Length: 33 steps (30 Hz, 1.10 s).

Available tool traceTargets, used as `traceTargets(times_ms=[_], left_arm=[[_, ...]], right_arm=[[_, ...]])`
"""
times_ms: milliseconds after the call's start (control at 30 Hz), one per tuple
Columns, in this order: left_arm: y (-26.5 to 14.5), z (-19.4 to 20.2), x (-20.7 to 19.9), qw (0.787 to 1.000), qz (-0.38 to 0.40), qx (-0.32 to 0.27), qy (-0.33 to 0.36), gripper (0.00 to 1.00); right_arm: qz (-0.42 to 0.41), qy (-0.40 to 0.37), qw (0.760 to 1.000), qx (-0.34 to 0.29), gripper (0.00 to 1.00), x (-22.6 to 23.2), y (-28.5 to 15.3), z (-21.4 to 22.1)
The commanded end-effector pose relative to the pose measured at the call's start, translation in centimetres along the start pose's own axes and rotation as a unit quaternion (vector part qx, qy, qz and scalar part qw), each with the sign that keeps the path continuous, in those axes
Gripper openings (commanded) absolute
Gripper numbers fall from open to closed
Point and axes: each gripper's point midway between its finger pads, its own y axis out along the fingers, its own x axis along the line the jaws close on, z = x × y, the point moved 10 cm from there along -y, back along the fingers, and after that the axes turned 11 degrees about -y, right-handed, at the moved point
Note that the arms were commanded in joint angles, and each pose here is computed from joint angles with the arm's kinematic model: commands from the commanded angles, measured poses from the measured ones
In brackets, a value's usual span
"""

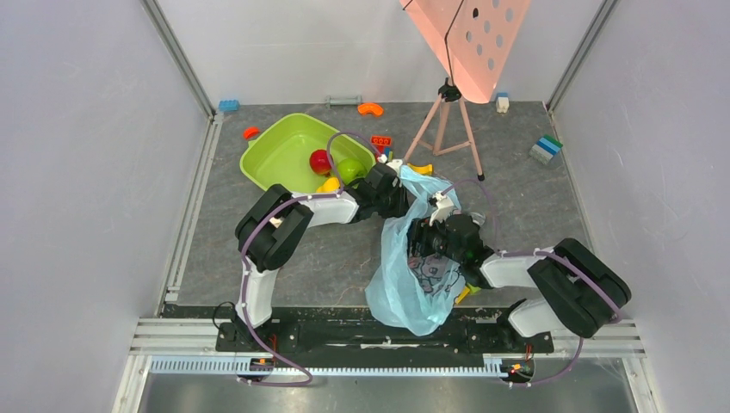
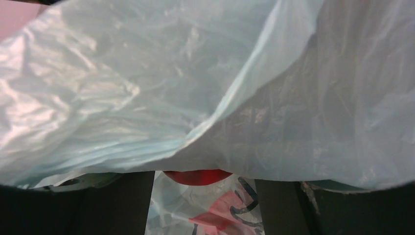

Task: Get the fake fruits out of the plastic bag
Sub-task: Take out the fake fruit from the plastic bag.

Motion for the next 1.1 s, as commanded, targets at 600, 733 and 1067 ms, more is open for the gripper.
traceTargets(times_ms=[600,733,1067], left_arm=[[-6.0,-3.2,-1.2,0.996,-0.017,-0.089,0.009,0.40],[-7.2,-3.4,-1.3,0.994,-0.022,-0.103,0.011,0.40],[-14.2,-3.2,-2.6,0.989,-0.002,-0.148,0.008,0.51]], right_arm=[[0.074,-0.117,0.989,0.055,0.56,0.7,-7.3,-3.7],[0.056,-0.123,0.988,0.074,0.55,1.4,-8.8,-4.0],[0.037,-0.145,0.984,0.092,0.55,2.3,-11.1,-5.1]])
